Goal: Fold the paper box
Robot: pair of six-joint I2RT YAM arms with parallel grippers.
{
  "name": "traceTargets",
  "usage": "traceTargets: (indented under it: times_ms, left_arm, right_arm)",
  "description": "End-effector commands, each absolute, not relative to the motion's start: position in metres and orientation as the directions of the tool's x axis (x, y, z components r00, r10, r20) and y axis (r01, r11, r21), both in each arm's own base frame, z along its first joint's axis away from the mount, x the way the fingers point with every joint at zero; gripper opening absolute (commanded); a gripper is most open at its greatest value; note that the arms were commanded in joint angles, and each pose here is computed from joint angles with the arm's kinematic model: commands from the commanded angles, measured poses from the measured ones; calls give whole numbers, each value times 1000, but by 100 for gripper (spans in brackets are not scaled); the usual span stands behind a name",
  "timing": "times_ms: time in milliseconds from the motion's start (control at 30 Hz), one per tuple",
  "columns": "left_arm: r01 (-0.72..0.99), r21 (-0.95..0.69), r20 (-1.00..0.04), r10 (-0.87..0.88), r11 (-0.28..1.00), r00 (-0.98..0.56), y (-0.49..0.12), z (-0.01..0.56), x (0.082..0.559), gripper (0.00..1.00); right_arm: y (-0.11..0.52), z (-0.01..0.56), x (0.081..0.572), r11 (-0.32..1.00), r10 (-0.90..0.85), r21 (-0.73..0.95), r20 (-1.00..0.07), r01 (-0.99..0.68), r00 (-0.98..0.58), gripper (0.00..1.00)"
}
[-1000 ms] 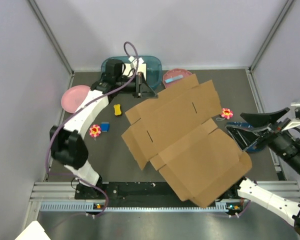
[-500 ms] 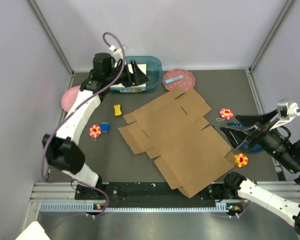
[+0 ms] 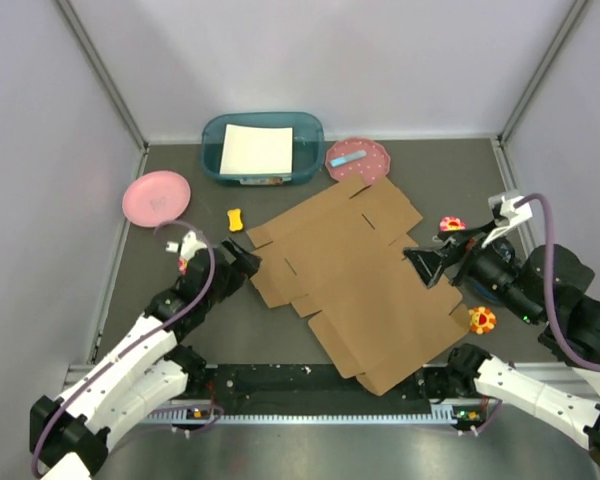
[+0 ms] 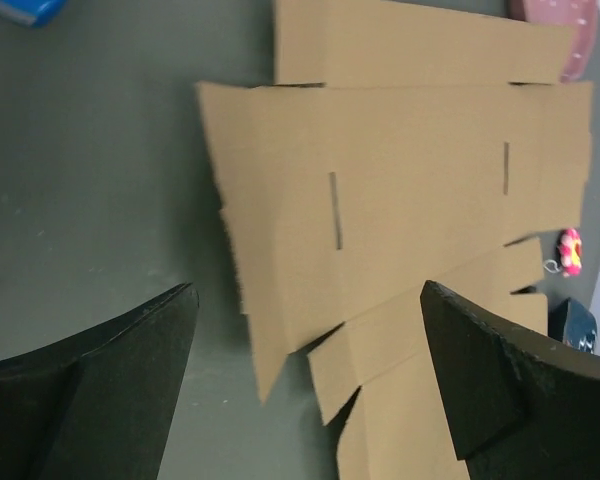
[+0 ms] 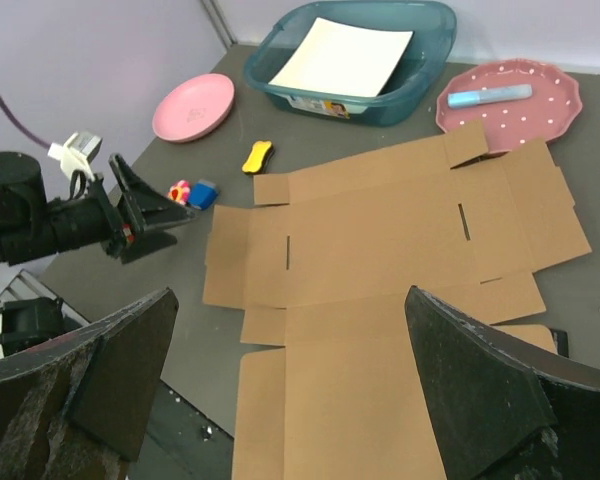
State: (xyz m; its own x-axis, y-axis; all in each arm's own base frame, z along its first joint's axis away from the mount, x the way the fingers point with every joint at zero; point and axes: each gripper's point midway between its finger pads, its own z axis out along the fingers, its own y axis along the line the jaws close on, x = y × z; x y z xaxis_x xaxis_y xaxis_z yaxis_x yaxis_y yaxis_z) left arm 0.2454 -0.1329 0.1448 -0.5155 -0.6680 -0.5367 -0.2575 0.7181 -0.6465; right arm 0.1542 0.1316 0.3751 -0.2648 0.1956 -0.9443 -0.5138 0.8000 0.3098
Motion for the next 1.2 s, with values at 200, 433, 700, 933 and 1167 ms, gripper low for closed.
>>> traceTargets:
  times_ms: [200,433,700,933,1167]
  left_arm:
    - [-324,-720,-450,-768,614,-456,-136,112,250,96]
    - [-317,-684,-421,-710,657,-564,-163,81,262,87]
    - [-293,-640,-467,-662,710,-586,-168,71,277,54]
    - [-170,-608,-556,-569,775,-606,-180,108,297,16]
    - [130,-612,-698,-455,780,-554,-204,215,309,0]
  right_arm:
    - [151,373,164,768,248,368,-925,-524,-287,99]
    - [145,366,162,776,259,375,-923,-507,-286,98]
    - [141,361,160,783,256,373,-922,-498,-289,98]
    - [137,367,160,788,255,362,-928,-498,-271,98]
    - [124,396,153,793,268,336,-941,-508,-206,98]
